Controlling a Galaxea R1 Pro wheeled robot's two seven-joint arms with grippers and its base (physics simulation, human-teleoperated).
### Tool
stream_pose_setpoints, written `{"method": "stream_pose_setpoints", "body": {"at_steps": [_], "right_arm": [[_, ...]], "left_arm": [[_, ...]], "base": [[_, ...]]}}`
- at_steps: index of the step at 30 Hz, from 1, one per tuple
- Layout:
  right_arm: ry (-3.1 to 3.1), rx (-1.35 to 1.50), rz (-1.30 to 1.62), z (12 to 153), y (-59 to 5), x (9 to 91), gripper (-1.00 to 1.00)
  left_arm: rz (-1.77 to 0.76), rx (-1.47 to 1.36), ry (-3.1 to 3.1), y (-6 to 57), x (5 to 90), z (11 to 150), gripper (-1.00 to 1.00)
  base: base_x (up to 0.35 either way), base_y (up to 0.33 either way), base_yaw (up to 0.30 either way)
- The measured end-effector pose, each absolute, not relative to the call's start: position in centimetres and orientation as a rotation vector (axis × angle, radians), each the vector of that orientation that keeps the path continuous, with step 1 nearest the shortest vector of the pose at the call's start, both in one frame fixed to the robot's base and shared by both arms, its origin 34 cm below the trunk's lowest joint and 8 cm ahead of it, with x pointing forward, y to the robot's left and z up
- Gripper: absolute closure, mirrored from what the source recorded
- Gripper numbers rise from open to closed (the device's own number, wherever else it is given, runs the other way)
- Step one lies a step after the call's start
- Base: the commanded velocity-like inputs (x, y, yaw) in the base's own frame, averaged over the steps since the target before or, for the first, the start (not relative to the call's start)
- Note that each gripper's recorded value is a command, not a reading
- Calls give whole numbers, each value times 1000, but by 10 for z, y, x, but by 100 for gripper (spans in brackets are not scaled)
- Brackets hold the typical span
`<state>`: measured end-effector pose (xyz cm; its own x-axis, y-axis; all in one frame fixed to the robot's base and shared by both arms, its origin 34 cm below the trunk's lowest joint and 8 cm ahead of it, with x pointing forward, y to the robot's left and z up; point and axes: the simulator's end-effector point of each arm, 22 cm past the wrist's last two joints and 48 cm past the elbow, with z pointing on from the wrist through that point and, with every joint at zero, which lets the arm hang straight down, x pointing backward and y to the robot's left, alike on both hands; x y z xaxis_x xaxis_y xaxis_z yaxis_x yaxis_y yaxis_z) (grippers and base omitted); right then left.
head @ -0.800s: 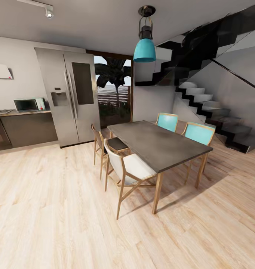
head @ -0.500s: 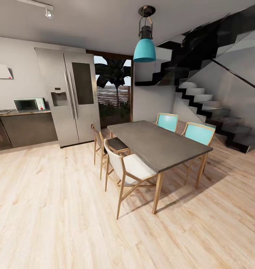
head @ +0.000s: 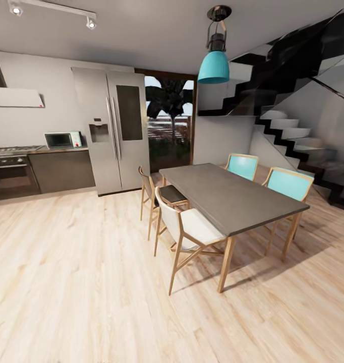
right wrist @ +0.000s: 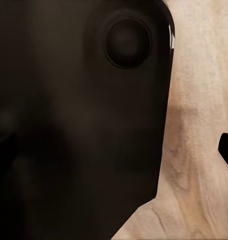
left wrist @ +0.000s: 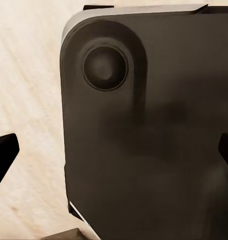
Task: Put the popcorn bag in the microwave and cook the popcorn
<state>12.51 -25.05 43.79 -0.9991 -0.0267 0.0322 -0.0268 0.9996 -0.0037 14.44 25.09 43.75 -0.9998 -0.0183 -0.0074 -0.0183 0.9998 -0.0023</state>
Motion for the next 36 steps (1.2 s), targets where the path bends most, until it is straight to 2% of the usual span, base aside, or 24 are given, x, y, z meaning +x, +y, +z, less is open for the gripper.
{"method": "stream_pose_setpoints", "body": {"at_steps": [36], "right_arm": [[-3132,9,10,438,-251,130,-100]], "left_arm": [[-7,-45,3132,249,145,438,-100]], "base": [[0,0,273]]}}
